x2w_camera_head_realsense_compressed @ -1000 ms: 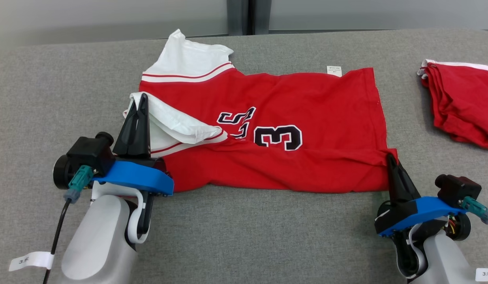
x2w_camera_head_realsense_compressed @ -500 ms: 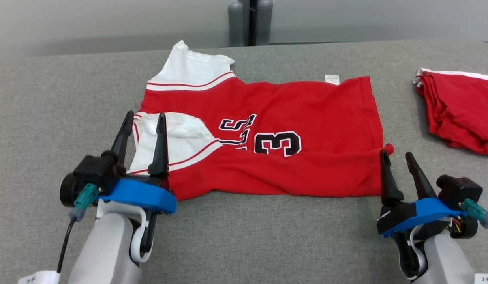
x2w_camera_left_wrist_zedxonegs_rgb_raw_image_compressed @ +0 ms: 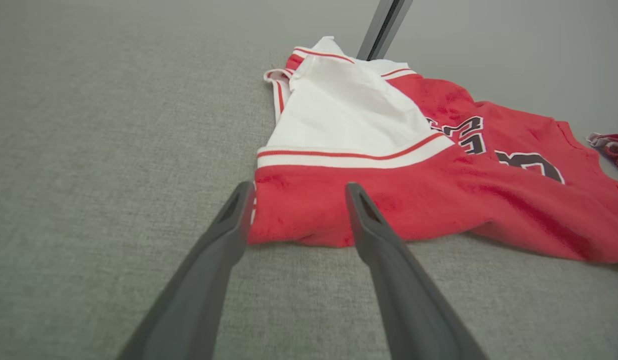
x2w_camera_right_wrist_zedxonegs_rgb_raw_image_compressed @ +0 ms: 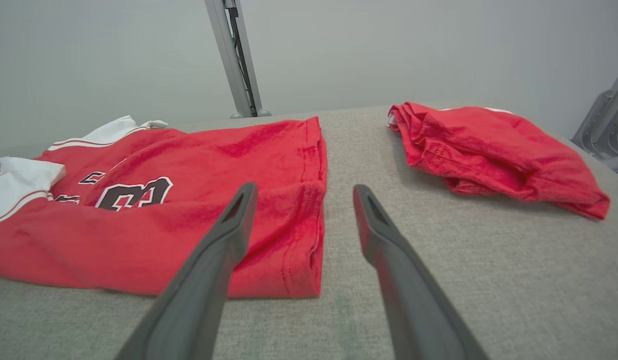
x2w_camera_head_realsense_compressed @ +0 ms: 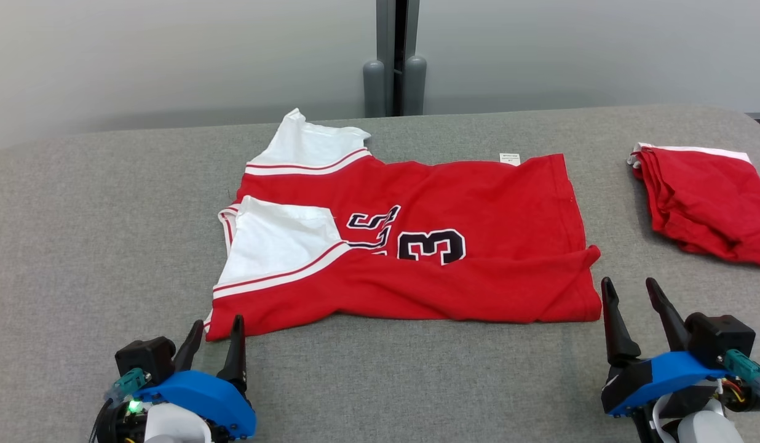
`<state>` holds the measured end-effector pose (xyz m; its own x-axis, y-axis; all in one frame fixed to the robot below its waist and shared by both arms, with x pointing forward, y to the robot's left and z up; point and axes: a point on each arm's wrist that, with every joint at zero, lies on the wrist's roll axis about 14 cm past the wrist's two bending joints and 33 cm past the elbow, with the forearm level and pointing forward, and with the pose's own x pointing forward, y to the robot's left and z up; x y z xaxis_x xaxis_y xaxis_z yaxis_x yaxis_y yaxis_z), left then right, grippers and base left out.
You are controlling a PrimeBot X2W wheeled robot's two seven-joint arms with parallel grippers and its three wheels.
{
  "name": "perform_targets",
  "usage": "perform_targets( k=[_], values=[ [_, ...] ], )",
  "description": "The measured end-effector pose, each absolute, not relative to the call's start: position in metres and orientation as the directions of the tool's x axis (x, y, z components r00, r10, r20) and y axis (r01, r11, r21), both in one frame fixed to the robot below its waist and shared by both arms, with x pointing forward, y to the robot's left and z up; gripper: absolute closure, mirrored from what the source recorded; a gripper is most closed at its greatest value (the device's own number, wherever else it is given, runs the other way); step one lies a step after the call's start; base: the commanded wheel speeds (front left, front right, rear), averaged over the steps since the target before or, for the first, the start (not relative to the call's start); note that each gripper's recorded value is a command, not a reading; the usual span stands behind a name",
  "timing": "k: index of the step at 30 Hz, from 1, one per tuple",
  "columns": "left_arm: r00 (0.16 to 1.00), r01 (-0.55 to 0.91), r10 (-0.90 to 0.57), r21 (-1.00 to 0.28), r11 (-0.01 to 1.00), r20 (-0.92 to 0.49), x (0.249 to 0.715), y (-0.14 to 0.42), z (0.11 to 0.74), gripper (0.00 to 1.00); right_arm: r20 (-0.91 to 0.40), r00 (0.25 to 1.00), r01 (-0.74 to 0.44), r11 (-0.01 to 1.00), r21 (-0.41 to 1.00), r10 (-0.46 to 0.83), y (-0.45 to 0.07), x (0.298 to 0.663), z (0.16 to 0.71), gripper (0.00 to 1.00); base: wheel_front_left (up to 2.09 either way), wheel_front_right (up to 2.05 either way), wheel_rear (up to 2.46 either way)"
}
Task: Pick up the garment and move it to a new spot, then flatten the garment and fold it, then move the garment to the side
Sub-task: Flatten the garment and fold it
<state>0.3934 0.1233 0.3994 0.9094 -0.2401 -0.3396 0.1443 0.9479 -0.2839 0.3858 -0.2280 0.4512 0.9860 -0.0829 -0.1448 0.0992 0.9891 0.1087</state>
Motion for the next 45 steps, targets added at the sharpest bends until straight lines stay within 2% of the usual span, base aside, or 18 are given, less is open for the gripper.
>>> perform_targets(
  k=[8, 13, 14, 15, 17, 18, 28, 29, 30, 32, 33, 34, 45],
  values=[
    [0.843, 0.0, -0.207, -0.385, 0.923, -0.496, 0.389, 0.127, 0.364, 0.0, -0.187, 0.98, 0.093, 0.991, 0.098, -0.074, -0.226, 0.384, 0.445, 0.0, 0.0, 0.0, 0.0],
    [0.835, -0.039, -0.186, -0.394, 0.918, -0.517, 0.4, 0.129, 0.358, 0.0, -0.211, 0.975, 0.091, 0.991, 0.093, -0.07, -0.226, 0.386, 0.438, 0.0, 0.0, 0.0, 0.0],
    [0.836, -0.044, -0.188, -0.404, 0.914, -0.515, 0.4, 0.129, 0.358, 0.08, -0.219, 0.973, 0.091, 0.991, 0.096, -0.068, -0.225, 0.386, 0.436, 0.0, 0.0, 0.0, 0.0],
    [0.84, -0.046, -0.188, -0.413, 0.91, -0.509, 0.401, 0.128, 0.358, 0.44, -0.226, 0.972, 0.09, 0.991, 0.098, -0.066, -0.224, 0.387, 0.434, 0.0, 0.0, 0.0, 0.0],
    [0.851, -0.039, -0.189, -0.418, 0.908, -0.49, 0.405, 0.128, 0.361, 0.86, -0.25, 0.966, 0.093, 0.99, 0.106, -0.064, -0.224, 0.387, 0.427, 0.0, 0.0, 0.0, 0.0],
    [0.858, -0.037, -0.186, -0.419, 0.907, -0.479, 0.407, 0.128, 0.363, 1.0, -0.26, 0.963, 0.097, 0.989, 0.113, -0.064, -0.224, 0.387, 0.424, 0.0, 0.0, 0.0, 0.0],
    [0.912, -0.004, -0.17, -0.425, 0.905, -0.372, 0.419, 0.131, 0.387, 1.0, -0.376, 0.924, 0.141, 0.974, 0.177, -0.065, -0.222, 0.395, 0.389, 0.0, 0.0, 0.0, 0.0],
    [0.915, 0.002, -0.172, -0.423, 0.906, -0.364, 0.419, 0.131, 0.389, 1.0, -0.395, 0.916, 0.141, 0.976, 0.167, -0.065, -0.222, 0.395, 0.383, 0.16, 0.0, 0.0, 0.0],
    [0.918, 0.007, -0.174, -0.421, 0.907, -0.358, 0.419, 0.13, 0.39, 1.0, -0.414, 0.908, 0.149, 0.974, 0.174, -0.065, -0.222, 0.394, 0.378, 0.45, 0.0, 0.0, 0.0],
    [0.922, 0.012, -0.174, -0.423, 0.906, -0.346, 0.42, 0.13, 0.394, 1.0, -0.444, 0.894, 0.161, 0.967, 0.199, -0.057, -0.219, 0.392, 0.37, 0.67, 0.0, 0.0, 0.0],
    [0.925, 0.015, -0.173, -0.424, 0.906, -0.337, 0.42, 0.13, 0.396, 1.0, -0.45, 0.891, 0.161, 0.966, 0.203, -0.054, -0.218, 0.393, 0.368, 0.91, 0.0, 0.0, 0.0],
    [0.928, 0.02, -0.174, -0.423, 0.906, -0.328, 0.421, 0.129, 0.398, 1.0, -0.451, 0.891, 0.161, 0.965, 0.208, -0.052, -0.217, 0.394, 0.368, 1.0, 0.0, 0.0, 0.0],
    [0.959, 0.072, -0.177, -0.414, 0.907, -0.221, 0.419, 0.131, 0.43, 1.0, -0.353, 0.932, 0.187, 0.948, 0.257, -0.088, -0.223, 0.397, 0.39, 1.0, 0.0, 0.0, 0.0]
  ],
)
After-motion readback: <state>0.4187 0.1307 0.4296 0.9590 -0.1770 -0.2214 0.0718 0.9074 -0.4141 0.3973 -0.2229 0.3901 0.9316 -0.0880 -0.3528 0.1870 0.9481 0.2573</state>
